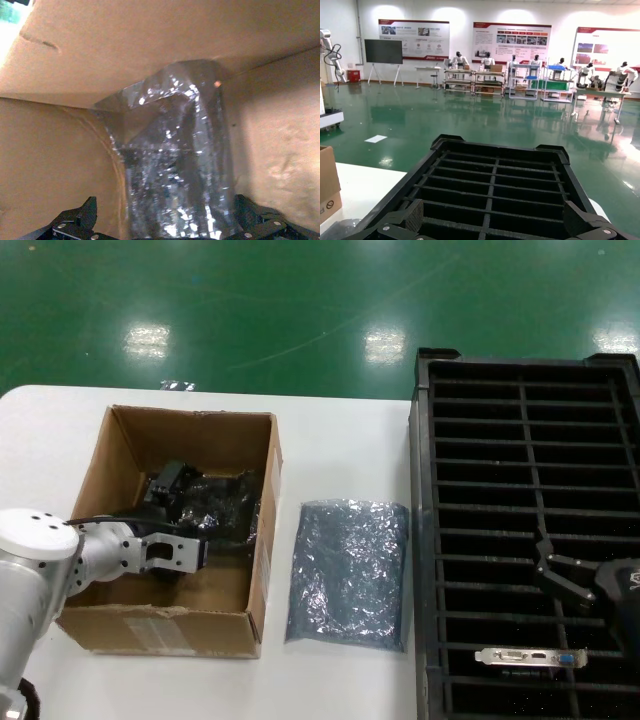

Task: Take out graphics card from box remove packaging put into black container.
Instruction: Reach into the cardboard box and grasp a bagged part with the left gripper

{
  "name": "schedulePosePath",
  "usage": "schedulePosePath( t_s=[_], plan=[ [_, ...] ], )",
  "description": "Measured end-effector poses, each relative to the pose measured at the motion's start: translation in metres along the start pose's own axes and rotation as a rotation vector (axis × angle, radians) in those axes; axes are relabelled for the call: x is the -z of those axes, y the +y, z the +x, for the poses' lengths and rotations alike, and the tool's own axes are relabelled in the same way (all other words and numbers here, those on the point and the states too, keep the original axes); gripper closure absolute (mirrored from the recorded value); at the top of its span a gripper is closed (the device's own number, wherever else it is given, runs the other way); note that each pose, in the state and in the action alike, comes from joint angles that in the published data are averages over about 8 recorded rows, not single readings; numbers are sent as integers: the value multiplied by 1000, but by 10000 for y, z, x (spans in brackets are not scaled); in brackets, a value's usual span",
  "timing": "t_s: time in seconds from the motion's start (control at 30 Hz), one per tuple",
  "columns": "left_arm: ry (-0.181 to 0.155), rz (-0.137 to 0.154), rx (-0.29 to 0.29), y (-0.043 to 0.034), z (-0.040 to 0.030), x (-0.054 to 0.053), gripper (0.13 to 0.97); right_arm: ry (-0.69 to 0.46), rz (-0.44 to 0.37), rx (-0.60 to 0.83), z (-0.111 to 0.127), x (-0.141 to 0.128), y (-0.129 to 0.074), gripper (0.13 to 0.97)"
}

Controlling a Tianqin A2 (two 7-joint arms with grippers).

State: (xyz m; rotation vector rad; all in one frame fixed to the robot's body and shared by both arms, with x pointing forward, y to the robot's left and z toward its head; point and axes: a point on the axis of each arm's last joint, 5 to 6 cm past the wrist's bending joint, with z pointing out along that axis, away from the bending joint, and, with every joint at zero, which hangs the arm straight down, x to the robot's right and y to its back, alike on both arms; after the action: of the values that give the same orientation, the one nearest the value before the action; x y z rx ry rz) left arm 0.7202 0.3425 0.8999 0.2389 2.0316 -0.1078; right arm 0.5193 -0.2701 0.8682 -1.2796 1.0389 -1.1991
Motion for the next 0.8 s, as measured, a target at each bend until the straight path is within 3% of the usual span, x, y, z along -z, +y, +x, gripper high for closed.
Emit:
schedulePosePath(
  t_s=[0.5, 0.63, 0.8],
  plan=[
    [-126, -26, -54, -94, -97, -46, 132, 0, 0, 0, 0, 0, 0, 130],
    [-141, -28, -65, -97, -115, -29, 132, 0, 0, 0, 0, 0, 0, 130],
    [-133, -20, -70, -88, -86, 8, 136, 0, 0, 0, 0, 0, 0, 130]
  ],
)
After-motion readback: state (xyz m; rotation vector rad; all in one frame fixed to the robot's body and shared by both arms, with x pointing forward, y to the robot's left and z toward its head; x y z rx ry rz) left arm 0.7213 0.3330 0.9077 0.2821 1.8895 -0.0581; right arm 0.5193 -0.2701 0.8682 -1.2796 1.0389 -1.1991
